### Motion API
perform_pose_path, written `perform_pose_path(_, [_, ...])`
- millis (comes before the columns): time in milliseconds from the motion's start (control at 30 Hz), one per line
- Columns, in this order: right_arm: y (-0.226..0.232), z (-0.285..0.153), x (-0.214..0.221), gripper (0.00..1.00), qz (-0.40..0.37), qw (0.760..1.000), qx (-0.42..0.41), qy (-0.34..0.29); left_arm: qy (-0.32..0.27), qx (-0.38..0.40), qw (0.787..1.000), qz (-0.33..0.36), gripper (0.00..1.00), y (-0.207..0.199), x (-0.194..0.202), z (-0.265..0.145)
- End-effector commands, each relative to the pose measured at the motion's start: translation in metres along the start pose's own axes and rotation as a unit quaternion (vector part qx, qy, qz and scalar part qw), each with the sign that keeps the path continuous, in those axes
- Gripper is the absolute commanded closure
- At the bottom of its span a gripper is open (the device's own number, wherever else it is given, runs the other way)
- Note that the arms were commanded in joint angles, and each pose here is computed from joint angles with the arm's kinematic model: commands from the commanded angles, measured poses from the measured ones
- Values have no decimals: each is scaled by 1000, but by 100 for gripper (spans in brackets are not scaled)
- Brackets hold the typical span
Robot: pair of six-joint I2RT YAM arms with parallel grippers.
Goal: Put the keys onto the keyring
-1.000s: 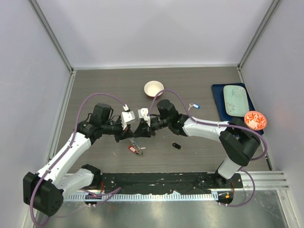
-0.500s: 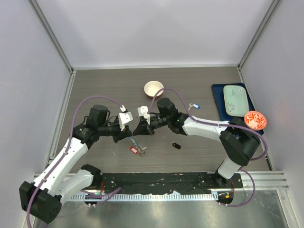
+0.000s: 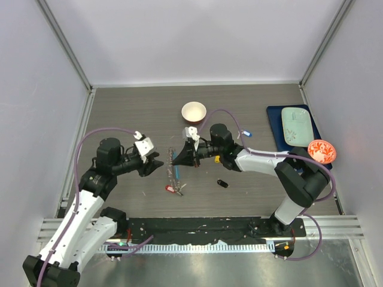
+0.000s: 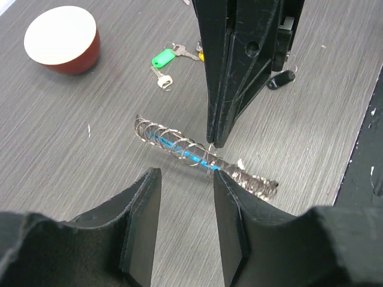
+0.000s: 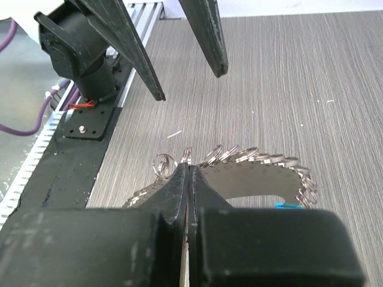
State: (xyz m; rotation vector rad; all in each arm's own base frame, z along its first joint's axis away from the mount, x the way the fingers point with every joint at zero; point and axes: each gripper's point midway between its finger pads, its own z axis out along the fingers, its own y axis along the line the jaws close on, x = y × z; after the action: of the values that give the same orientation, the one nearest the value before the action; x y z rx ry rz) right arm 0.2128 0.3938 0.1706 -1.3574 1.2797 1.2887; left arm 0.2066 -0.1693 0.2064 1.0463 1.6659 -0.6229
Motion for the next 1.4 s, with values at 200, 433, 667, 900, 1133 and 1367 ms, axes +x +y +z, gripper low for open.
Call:
perform_pose_path(200, [17, -12, -76, 99, -68, 990, -18, -123, -43, 46, 998, -13, 56, -6, -18, 8])
perform_pose_path(433, [30, -19, -97, 99, -66, 983, -34, -168, -54, 68, 996, -16, 57, -12, -21, 9])
perform_pose_path(667, [29, -24, -105, 99, -74, 981, -14, -179, -62, 113, 991, -29, 58, -25, -24, 11])
perform_pose_path(900, [7, -29, -102, 99, -76, 982, 62, -164, -82, 137, 985, -68, 64, -39, -33, 6])
perform_pose_path(1133, [-4, -30, -98, 99, -75, 981, 90, -152, -127, 170, 976, -48, 67, -73, -53, -6])
perform_pose_path(1367, [5, -29, -100, 99, -83, 982, 66, -157, -153, 92, 981, -72, 53, -61, -65, -2])
